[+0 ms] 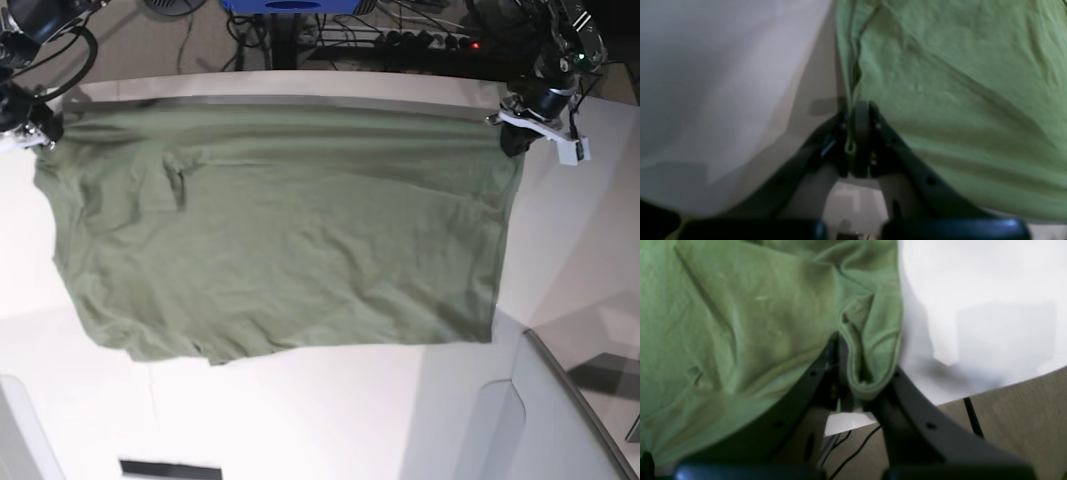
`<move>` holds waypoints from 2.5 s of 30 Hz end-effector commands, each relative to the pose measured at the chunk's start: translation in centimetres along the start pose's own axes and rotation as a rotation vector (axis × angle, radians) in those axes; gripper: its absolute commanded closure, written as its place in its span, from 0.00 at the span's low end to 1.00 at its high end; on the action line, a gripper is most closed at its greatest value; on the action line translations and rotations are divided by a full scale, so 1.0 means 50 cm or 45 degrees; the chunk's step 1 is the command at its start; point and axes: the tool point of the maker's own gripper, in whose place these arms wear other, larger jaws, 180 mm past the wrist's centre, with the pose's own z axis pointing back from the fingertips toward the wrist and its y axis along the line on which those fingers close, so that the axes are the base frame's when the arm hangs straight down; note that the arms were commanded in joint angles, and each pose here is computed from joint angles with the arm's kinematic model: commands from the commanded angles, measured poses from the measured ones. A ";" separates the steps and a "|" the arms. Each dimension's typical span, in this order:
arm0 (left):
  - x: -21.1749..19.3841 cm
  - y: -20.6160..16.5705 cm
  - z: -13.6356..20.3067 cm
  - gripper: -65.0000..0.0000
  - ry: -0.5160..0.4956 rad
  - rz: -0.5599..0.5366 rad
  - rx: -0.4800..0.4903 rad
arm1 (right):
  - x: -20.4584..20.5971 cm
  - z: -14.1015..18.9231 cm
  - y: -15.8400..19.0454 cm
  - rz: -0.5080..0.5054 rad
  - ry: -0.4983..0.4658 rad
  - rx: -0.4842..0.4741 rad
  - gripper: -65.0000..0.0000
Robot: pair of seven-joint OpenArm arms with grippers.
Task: Layout the t-shirt on the table in an organized manner, then fold the t-shirt properly
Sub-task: 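Pull the held shirt edge away from the shirt with both grippers, then release the shirt edge and lower both grippers onto the shirt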
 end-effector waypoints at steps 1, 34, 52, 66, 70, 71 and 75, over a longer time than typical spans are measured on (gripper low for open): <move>0.023 0.014 0.009 1.00 -0.053 -0.007 0.018 | 0.040 0.016 -0.006 0.015 -0.074 -0.011 1.00; -0.033 0.028 0.015 0.90 0.034 0.014 0.037 | 0.004 0.019 -0.030 0.004 -0.031 -0.038 0.56; 0.128 0.173 0.070 0.11 -0.210 0.022 0.254 | 0.151 0.095 -0.029 0.169 -0.293 -0.117 0.52; 0.257 -0.246 -0.114 1.00 -0.233 -0.354 -0.370 | 0.375 -0.038 0.267 0.583 -0.365 0.216 0.52; 0.244 -0.305 -0.171 1.00 -0.152 -0.358 -0.452 | 0.404 -0.089 0.310 0.536 -0.369 0.282 0.52; 0.236 -0.315 -0.181 1.00 -0.129 -0.362 -0.466 | 0.416 -0.094 0.302 0.526 -0.385 0.275 0.52; 0.204 -0.325 -0.198 1.00 -0.066 -0.368 -0.485 | 0.416 -0.134 0.313 0.501 -0.373 0.284 0.52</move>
